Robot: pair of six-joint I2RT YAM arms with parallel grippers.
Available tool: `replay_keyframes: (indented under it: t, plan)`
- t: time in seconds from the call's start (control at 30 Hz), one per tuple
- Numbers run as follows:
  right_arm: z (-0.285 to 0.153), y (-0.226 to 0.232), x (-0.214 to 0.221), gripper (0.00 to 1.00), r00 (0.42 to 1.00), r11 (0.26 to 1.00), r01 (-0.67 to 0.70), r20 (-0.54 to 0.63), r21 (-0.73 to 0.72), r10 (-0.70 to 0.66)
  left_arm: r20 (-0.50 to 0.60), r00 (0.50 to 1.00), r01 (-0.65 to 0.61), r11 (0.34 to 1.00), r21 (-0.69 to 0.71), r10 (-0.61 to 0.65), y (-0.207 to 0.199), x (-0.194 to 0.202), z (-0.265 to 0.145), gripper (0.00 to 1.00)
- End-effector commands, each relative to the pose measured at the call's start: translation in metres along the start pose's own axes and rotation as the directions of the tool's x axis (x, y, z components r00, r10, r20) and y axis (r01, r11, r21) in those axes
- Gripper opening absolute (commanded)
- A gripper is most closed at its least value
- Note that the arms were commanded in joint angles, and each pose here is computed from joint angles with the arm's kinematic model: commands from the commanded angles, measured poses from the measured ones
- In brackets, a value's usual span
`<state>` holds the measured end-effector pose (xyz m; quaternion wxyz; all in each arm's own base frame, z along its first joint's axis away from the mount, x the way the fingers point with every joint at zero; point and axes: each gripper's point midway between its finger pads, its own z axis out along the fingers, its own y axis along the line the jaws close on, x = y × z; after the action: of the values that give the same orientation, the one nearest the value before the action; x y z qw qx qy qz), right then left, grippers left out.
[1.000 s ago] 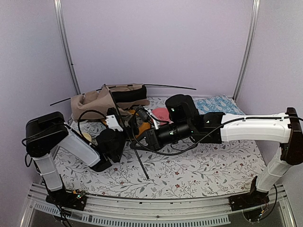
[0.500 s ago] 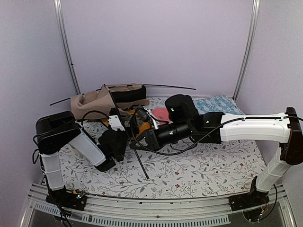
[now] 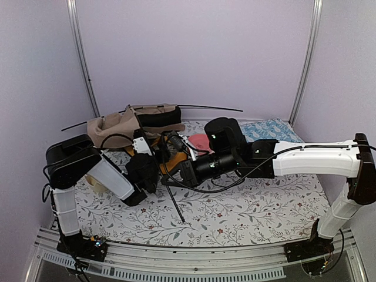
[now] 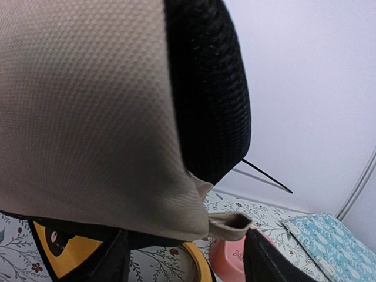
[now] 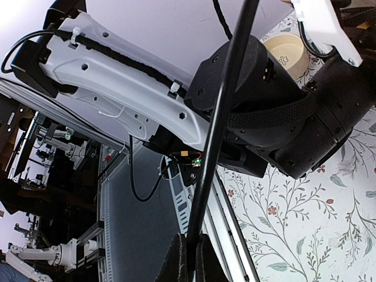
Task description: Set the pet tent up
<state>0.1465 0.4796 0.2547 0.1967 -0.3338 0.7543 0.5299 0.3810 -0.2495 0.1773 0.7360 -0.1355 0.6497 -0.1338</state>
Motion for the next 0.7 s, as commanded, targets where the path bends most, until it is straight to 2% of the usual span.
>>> replay_keyframes:
  t: [0.0, 0.27, 0.67]
  plan:
    - [-0.004, 0.004, -0.031, 0.0, 0.993, 0.998, 0.066, 0.099, -0.002, -0.066, 0.015, 0.997, 0.077, 0.996, -0.034, -0.077, 0.004, -0.014, 0.009, 0.64]
    - [-0.004, 0.001, -0.028, 0.0, 0.994, 0.998, 0.06, 0.097, 0.005, -0.06, 0.001, 0.991, 0.132, 0.991, -0.025, -0.132, 0.011, -0.013, 0.007, 0.47]
    - [-0.002, 0.003, -0.028, 0.0, 0.993, 0.998, 0.064, 0.1, -0.006, -0.063, 0.013, 0.991, 0.129, 0.985, 0.117, -0.131, 0.012, -0.025, -0.017, 0.16]
